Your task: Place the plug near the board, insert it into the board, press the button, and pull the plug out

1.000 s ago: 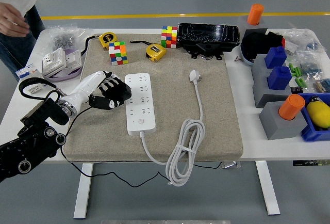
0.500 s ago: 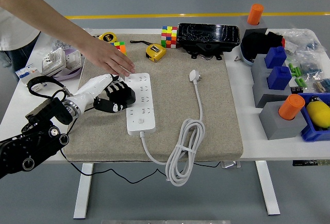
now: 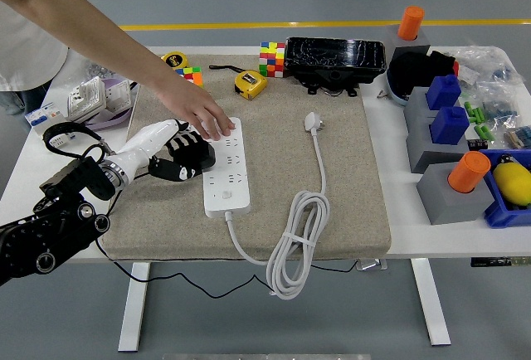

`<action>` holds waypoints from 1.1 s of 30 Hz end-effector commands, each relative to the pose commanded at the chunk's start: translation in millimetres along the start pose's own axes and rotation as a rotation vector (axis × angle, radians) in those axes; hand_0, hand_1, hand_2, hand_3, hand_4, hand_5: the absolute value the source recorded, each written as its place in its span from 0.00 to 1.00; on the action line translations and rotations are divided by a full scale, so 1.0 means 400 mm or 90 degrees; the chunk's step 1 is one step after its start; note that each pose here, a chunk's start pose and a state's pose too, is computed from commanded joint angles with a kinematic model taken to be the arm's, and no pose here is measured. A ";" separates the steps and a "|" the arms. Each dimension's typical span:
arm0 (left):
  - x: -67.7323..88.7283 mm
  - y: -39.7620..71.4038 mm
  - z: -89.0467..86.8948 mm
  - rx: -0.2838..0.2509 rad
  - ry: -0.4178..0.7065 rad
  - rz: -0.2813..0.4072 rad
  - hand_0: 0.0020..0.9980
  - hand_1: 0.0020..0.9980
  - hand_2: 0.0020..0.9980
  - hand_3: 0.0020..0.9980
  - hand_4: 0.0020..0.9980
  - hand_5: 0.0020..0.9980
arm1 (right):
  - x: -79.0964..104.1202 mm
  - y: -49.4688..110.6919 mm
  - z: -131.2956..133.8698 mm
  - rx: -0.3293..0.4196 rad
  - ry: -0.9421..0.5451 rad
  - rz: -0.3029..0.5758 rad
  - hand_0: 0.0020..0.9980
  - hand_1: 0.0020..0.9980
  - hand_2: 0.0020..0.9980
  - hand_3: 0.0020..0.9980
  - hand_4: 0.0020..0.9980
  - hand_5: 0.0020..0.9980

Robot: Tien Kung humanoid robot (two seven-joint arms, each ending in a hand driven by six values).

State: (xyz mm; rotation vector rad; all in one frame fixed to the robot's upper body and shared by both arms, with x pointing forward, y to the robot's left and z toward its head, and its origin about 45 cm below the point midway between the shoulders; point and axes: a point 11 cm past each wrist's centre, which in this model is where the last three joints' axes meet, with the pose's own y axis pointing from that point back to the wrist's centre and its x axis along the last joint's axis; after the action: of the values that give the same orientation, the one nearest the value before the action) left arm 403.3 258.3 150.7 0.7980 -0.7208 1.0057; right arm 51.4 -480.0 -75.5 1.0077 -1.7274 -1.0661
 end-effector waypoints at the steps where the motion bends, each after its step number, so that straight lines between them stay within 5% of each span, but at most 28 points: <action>1: 0.000 0.000 0.000 0.000 -0.002 0.000 0.37 0.42 0.52 0.57 0.66 0.00 | 0.000 0.000 0.000 0.000 0.000 0.000 0.67 0.69 0.70 0.62 0.94 0.54; 8: 0.001 -0.002 -0.002 0.003 -0.006 -0.005 0.38 0.43 0.52 0.58 0.66 0.00 | -0.002 0.000 -0.003 0.002 -0.004 -0.001 0.67 0.69 0.70 0.62 0.94 0.54; 9: 0.001 -0.002 -0.002 0.004 -0.005 -0.006 0.50 0.55 0.60 0.60 0.70 0.00 | -0.002 0.000 -0.003 0.002 -0.004 -0.001 0.67 0.69 0.70 0.62 0.94 0.54; 14: 0.000 -0.001 -0.006 0.012 0.001 -0.014 0.50 0.55 0.60 0.60 0.70 0.00 | -0.003 0.000 0.002 0.000 -0.005 -0.001 0.67 0.69 0.70 0.62 0.94 0.54; 15: 0.000 -0.001 -0.008 0.014 0.002 -0.016 0.56 0.69 0.71 0.76 0.89 0.00 | -0.003 0.000 0.002 0.000 -0.005 -0.001 0.67 0.69 0.70 0.62 0.94 0.54; 33: 0.017 0.017 0.010 -0.001 0.044 0.014 0.61 0.72 0.77 0.80 1.00 0.05 | -0.011 -0.001 0.008 -0.002 -0.012 -0.005 0.67 0.69 0.70 0.62 0.94 0.54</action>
State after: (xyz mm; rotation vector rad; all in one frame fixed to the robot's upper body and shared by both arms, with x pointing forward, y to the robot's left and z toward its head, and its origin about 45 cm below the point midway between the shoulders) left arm 399.1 260.2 159.9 0.7519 -0.6725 1.0464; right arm 49.8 -475.2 -77.9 1.0063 -1.7382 -1.0861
